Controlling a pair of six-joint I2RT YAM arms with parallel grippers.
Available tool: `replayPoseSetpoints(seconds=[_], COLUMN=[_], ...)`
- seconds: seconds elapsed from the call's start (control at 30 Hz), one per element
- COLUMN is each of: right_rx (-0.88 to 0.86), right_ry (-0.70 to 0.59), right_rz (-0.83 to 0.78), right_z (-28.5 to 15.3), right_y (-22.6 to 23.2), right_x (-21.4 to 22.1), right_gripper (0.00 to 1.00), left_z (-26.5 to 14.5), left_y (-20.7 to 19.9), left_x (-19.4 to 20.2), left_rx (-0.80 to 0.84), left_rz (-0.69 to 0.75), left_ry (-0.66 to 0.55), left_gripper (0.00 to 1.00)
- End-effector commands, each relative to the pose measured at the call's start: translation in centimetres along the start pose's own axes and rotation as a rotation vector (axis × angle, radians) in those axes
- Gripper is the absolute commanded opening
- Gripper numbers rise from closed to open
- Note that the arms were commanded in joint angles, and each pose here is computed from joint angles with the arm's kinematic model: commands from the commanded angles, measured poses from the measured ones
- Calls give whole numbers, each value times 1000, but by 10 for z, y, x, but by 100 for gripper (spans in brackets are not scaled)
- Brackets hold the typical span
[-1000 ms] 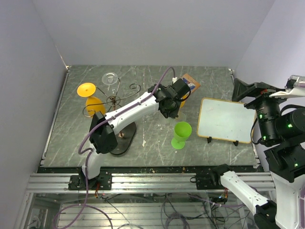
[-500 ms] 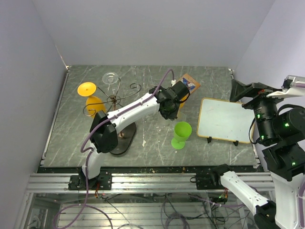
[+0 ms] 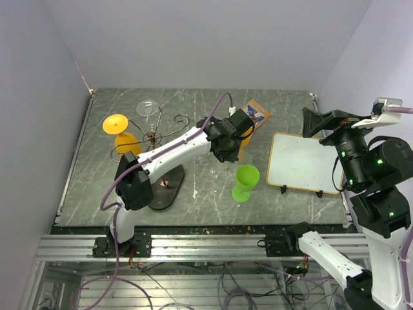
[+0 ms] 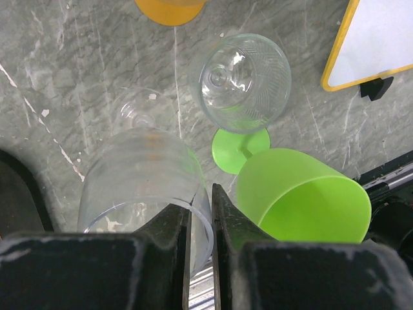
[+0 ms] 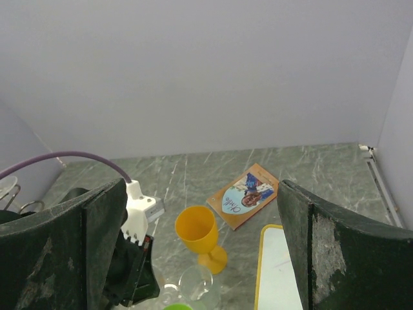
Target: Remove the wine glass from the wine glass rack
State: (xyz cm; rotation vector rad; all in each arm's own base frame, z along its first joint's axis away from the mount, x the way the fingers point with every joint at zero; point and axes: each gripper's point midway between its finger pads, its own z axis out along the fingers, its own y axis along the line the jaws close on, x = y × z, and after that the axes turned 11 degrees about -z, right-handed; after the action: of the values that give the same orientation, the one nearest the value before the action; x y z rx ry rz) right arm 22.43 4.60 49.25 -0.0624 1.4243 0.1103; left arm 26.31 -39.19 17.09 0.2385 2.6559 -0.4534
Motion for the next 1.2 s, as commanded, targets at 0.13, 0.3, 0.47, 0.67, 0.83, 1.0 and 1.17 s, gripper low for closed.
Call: replayPoseSetpoints(seconds=[0.13, 0.3, 0.47, 0.67, 0.83, 1.0, 1.17], right_rx=[-32, -31, -26, -20, -20, -24, -39], right_ry=[2, 6, 8, 3, 3, 2, 15], right_rz=[22, 26, 27, 27, 27, 31, 37], right_z=[3, 2, 0, -1, -2, -2, 1], right_y=[8, 7, 6, 5, 5, 5, 9], right_x=[3, 6, 7, 5, 5, 4, 8], right_gripper=[100, 100, 100, 100, 100, 100, 100], left_z=[-22, -13, -8, -13, -27, -54, -89], left_y=[-12, -7, -3, -3, -6, -18, -29], left_x=[-11, -3, 2, -1, -3, -11, -21], left_rx=[53, 40, 26, 24, 43, 117, 190], left_rz=[-8, -5, -5, -6, -9, -29, -40], left_ry=[-67, -47, -33, -40, -53, -88, -133], left_gripper=[13, 14, 19, 31, 57, 66, 67])
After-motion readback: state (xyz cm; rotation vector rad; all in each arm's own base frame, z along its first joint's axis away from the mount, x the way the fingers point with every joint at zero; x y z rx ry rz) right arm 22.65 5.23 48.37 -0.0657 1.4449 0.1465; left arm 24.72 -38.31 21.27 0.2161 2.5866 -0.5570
